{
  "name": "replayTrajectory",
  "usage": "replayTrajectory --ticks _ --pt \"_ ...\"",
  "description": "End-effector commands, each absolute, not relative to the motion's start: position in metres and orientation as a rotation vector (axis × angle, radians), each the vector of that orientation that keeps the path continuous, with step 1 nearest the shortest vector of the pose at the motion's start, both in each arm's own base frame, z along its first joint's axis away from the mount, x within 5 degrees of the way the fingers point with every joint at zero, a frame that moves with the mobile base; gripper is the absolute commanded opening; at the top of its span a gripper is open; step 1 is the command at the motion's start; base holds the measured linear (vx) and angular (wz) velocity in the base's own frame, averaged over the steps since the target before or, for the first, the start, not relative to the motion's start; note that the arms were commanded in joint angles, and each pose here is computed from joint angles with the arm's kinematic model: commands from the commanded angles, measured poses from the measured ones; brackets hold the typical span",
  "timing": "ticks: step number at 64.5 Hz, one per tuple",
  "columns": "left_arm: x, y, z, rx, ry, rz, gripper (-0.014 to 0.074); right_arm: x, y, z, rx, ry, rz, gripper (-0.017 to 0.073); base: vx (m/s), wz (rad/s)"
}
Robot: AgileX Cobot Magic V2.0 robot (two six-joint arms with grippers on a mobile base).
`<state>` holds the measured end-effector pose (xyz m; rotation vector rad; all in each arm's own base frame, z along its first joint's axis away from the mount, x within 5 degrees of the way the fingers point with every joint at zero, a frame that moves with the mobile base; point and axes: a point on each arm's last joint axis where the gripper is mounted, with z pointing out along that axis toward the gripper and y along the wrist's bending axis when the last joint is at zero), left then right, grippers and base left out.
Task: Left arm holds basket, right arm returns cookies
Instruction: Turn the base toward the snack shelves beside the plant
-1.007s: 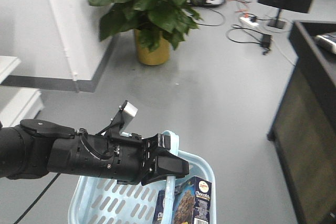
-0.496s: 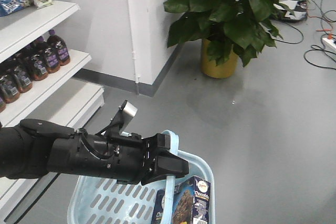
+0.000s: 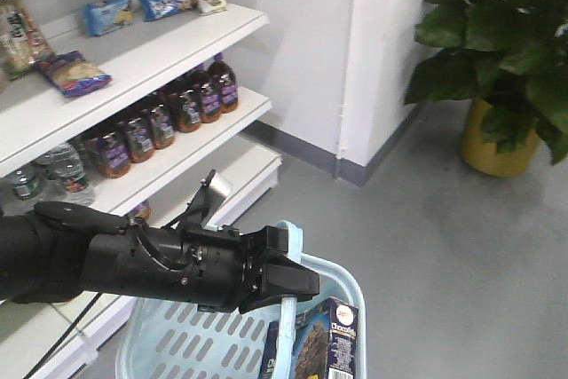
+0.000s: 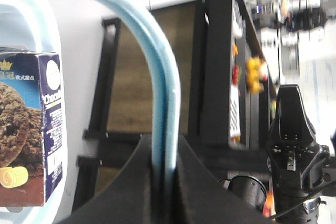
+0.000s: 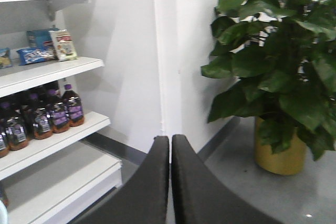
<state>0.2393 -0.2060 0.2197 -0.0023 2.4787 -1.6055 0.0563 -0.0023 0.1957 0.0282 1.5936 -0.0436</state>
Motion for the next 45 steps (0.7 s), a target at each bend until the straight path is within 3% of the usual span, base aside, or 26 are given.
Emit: replayTrajectory --ticks 1,45 --pt "0.2380 -0.2097 0.2515 -0.021 2.337 -1.766 -0.0008 0.0558 -0.0032 0.2025 0.029 1.509 -0.062 -0.0008 0.20 0.69" --pt "0.2380 -0.2097 0.2515 -0.021 2.337 -1.766 -0.0008 0.0558 -0.0032 0.2025 0.029 1.509 -0.062 -0.0008 0.18 0.68"
